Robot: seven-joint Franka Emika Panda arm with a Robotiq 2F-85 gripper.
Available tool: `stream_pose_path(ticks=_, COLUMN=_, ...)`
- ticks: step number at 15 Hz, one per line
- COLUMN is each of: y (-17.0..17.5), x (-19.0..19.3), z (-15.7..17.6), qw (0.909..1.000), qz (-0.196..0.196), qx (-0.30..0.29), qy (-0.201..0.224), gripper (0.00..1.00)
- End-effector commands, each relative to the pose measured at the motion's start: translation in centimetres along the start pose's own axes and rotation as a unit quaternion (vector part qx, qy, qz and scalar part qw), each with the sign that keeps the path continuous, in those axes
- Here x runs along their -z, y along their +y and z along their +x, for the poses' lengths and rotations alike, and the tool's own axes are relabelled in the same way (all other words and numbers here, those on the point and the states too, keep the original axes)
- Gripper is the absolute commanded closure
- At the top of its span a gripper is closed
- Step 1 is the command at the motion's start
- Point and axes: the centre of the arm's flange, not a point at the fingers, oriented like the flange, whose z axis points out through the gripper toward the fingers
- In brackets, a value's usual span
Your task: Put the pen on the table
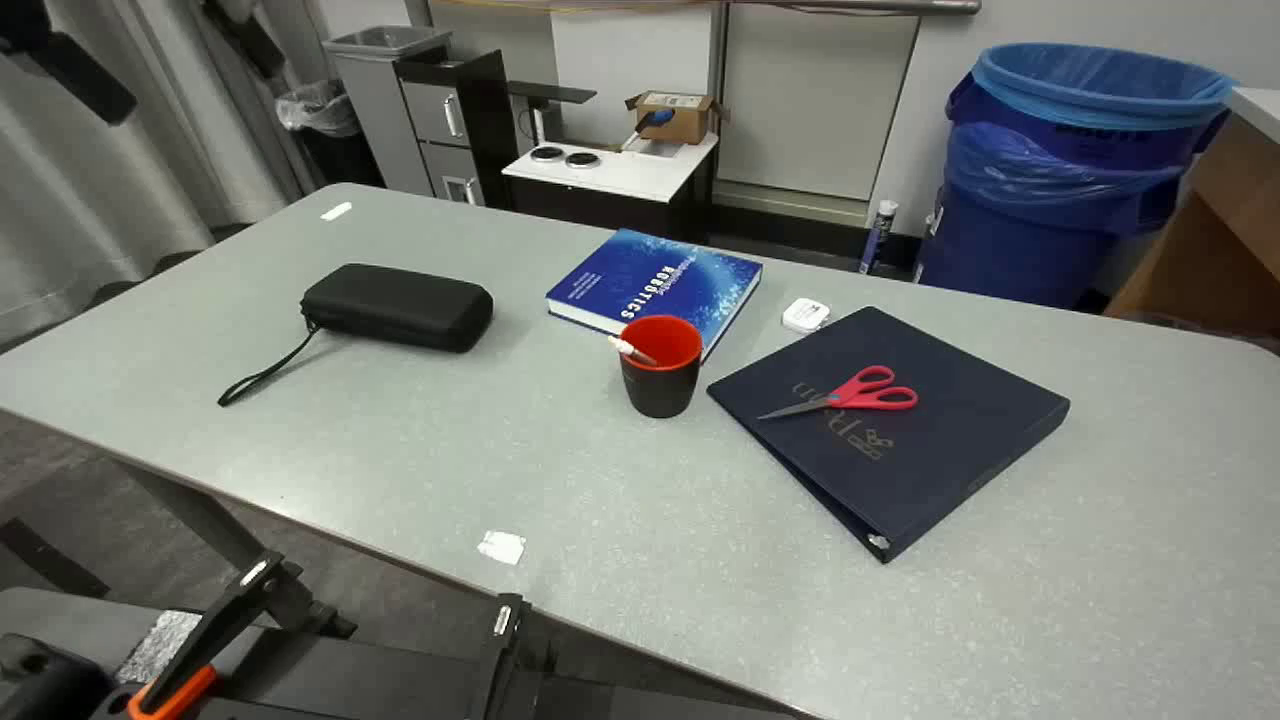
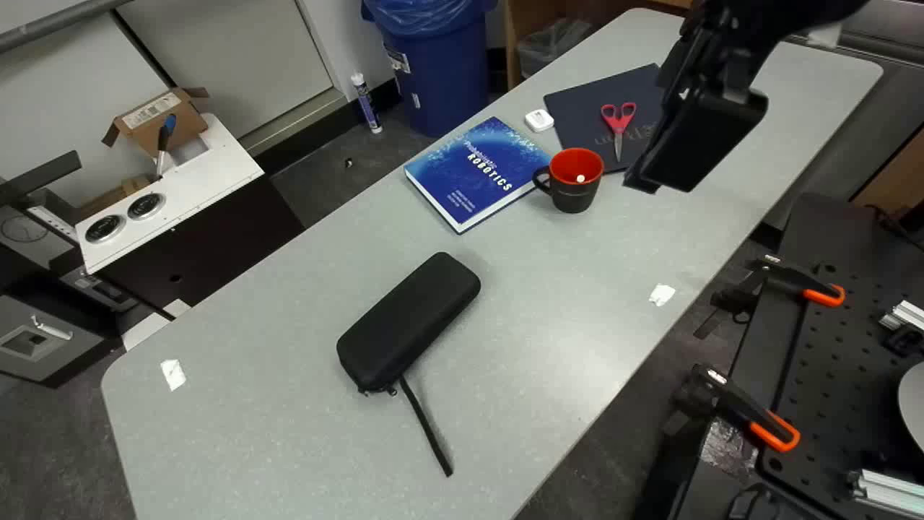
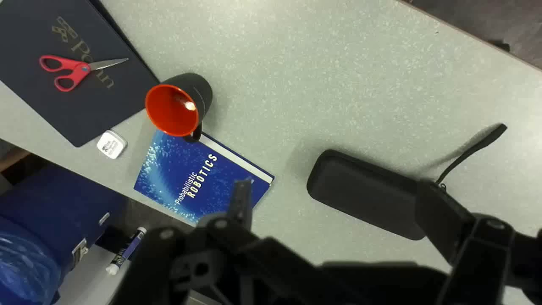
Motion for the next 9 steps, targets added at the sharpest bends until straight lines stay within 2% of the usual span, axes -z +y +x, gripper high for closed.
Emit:
stream_pose_path(ticks=1, y=0.0, x=0.0, z=0.1, qw=1.0, qz=0.0, qx=0.0, qy=-0.001, gripper=0.0)
stream_pose_path(ticks=5, y=0.4, x=-0.3, z=0.5, qw=0.9998, qz=0.011, qx=0.008, qy=-0.011, gripper=0.0)
stream_pose_path(ticks=9, y=4.9, x=-3.7, z=3.6, qw=0.9991, qz=-0.009, qx=-0.031, qy=-0.027, gripper=0.0)
